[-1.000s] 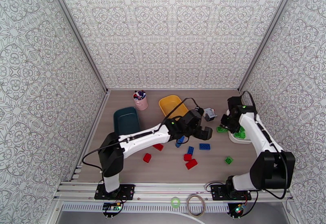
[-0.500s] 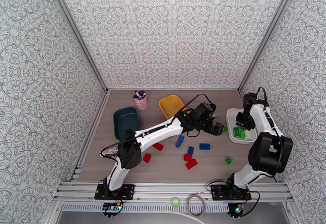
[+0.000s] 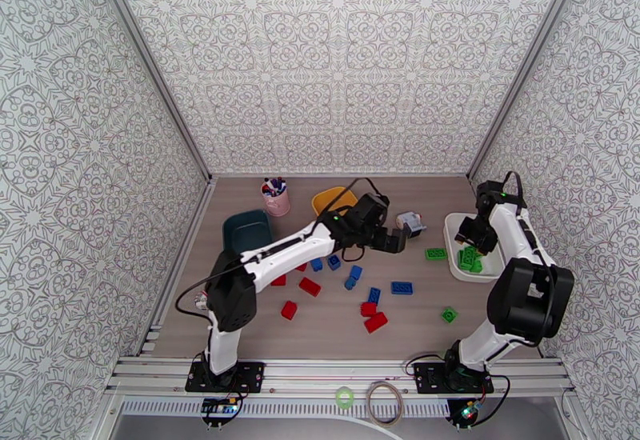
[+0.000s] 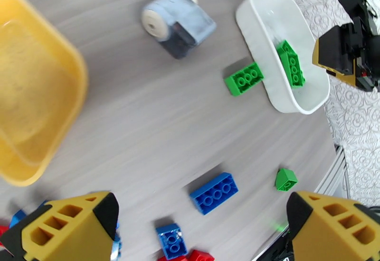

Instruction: Sort the legos into containers by color

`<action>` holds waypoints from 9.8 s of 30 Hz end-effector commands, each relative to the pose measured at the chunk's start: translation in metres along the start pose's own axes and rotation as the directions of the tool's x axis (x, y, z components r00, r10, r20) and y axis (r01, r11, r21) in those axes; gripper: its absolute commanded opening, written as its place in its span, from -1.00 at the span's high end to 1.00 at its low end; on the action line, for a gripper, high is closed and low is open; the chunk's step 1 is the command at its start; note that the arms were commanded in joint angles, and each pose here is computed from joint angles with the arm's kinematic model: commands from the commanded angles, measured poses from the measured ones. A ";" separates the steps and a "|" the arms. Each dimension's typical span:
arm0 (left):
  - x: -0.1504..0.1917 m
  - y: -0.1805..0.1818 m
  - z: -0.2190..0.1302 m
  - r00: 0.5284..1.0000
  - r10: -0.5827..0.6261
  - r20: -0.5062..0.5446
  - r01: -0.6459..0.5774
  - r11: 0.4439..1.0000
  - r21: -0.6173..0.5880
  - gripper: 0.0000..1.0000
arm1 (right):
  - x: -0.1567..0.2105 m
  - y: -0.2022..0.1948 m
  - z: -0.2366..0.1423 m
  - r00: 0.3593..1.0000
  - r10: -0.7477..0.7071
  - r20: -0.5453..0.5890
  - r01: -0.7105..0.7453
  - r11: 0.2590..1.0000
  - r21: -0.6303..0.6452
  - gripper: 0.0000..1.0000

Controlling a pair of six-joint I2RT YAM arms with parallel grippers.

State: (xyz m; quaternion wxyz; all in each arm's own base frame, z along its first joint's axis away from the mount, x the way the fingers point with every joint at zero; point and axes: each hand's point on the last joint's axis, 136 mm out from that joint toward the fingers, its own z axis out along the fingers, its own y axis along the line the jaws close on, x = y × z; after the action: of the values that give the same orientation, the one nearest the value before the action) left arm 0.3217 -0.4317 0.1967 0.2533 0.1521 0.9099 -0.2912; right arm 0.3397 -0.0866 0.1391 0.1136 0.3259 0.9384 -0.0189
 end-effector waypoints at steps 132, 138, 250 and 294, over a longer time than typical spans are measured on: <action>0.032 0.048 -0.053 0.983 -0.154 0.104 0.160 0.985 -0.059 -0.99 | 0.059 0.098 0.095 0.834 -0.450 -0.318 0.463 0.886 -0.040 -0.90; 0.036 0.051 -0.056 0.982 -0.155 0.105 0.162 0.984 -0.069 -0.99 | 0.072 0.096 0.104 0.826 -0.424 -0.372 0.438 0.898 -0.051 -0.91; 0.164 0.128 -0.105 0.955 -0.295 0.012 0.276 0.879 -0.389 -0.99 | 0.219 0.052 -0.003 0.930 -0.336 -0.145 0.308 0.933 -0.188 -0.98; 0.144 0.138 -0.108 0.930 -0.358 0.086 0.364 0.860 -0.357 -0.99 | 0.168 0.089 0.088 0.891 -0.382 -0.246 0.409 0.910 0.066 -0.83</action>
State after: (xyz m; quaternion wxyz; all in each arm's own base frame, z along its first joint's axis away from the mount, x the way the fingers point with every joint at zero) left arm 0.2187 -0.2391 0.1276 0.2274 -0.0626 0.9604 -0.1481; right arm 0.2464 0.0805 0.0208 -0.0780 0.1249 0.9868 -0.0672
